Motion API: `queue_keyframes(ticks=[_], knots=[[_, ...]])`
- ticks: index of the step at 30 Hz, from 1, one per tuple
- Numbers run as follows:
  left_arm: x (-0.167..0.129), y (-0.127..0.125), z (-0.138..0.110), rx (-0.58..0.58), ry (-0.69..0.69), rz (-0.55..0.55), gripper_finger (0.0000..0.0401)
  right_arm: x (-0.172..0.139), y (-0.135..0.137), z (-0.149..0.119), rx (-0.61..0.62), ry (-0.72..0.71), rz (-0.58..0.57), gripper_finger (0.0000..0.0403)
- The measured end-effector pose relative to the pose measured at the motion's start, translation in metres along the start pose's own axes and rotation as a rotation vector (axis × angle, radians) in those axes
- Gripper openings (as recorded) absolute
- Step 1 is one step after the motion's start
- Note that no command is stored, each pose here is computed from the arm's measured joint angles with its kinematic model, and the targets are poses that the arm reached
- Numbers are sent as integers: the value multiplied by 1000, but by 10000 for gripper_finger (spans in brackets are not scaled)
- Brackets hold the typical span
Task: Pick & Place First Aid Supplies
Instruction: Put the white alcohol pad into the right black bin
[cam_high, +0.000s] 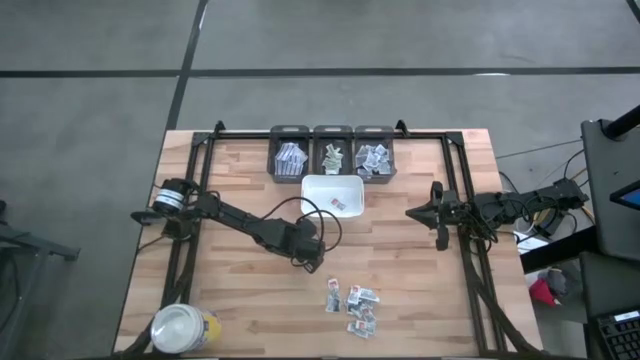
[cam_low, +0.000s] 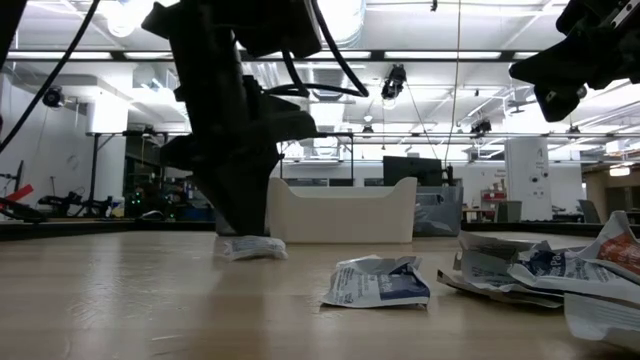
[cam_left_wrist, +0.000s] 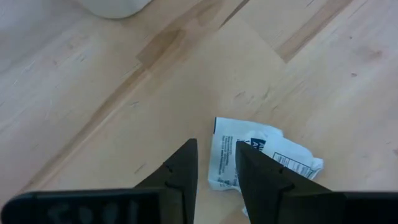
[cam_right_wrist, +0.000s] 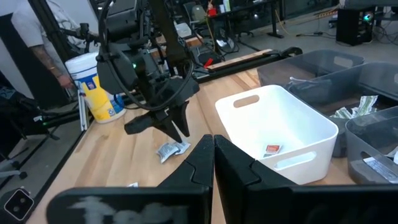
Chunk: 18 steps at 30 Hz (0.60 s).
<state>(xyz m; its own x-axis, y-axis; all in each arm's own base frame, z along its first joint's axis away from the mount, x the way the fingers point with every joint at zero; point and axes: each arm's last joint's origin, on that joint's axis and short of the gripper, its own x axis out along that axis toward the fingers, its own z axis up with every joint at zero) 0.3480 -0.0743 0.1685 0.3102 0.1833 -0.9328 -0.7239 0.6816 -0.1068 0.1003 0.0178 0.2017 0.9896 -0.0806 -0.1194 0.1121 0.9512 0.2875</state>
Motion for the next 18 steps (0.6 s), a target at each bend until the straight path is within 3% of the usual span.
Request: queue_keyframes(ticks=[8, 18], knots=[[4, 0, 0, 5, 3, 5, 101, 0, 0, 0, -1, 0, 0, 11], [31, -2, -8, 24, 71, 50, 101, 0, 0, 0, 3, -1, 0, 11]])
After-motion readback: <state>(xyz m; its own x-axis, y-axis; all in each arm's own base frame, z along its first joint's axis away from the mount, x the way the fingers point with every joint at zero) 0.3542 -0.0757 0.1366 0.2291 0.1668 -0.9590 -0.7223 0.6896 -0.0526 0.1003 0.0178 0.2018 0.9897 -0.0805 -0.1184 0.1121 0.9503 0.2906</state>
